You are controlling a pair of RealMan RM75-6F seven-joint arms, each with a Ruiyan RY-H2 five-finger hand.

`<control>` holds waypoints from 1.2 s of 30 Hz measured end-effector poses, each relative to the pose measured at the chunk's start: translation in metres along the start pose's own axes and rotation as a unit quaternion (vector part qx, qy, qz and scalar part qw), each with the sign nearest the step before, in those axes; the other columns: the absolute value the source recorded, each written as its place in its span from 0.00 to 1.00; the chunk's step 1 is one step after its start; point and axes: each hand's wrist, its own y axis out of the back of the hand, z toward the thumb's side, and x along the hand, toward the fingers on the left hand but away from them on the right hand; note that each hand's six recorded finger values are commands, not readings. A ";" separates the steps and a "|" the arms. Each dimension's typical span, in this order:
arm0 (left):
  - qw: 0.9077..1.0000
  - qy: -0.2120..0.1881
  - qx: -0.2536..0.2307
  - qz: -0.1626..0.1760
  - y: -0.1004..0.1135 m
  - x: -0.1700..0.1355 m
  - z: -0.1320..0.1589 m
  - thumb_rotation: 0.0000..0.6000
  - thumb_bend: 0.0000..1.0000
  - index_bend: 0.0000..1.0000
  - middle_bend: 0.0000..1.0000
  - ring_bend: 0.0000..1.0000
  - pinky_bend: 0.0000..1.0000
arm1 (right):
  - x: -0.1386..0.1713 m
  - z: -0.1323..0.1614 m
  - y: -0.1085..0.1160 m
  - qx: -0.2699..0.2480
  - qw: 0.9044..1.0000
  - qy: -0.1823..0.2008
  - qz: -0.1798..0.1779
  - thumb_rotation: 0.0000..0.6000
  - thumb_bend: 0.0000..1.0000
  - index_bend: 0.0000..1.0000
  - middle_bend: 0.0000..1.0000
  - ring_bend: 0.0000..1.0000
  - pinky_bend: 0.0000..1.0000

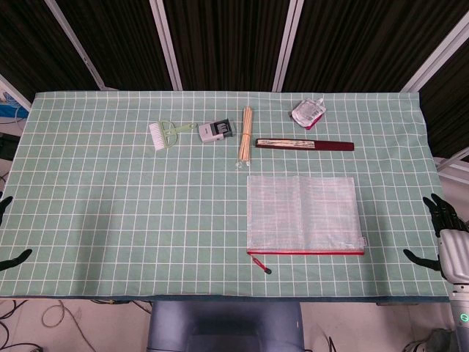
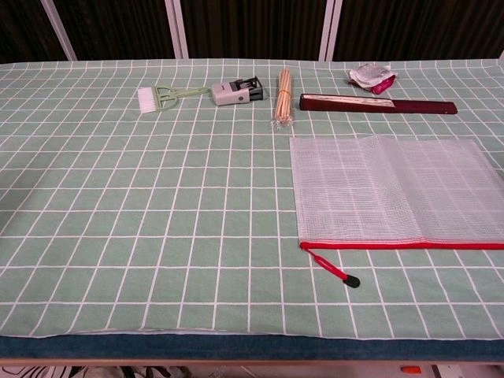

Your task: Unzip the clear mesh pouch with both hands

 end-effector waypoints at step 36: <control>1.000 0.011 0.014 0.007 -0.003 0.004 0.000 1.00 0.00 0.00 0.00 0.00 0.00 | -0.034 0.089 0.011 -0.065 0.989 0.134 -0.006 1.00 0.17 0.20 0.68 0.70 0.71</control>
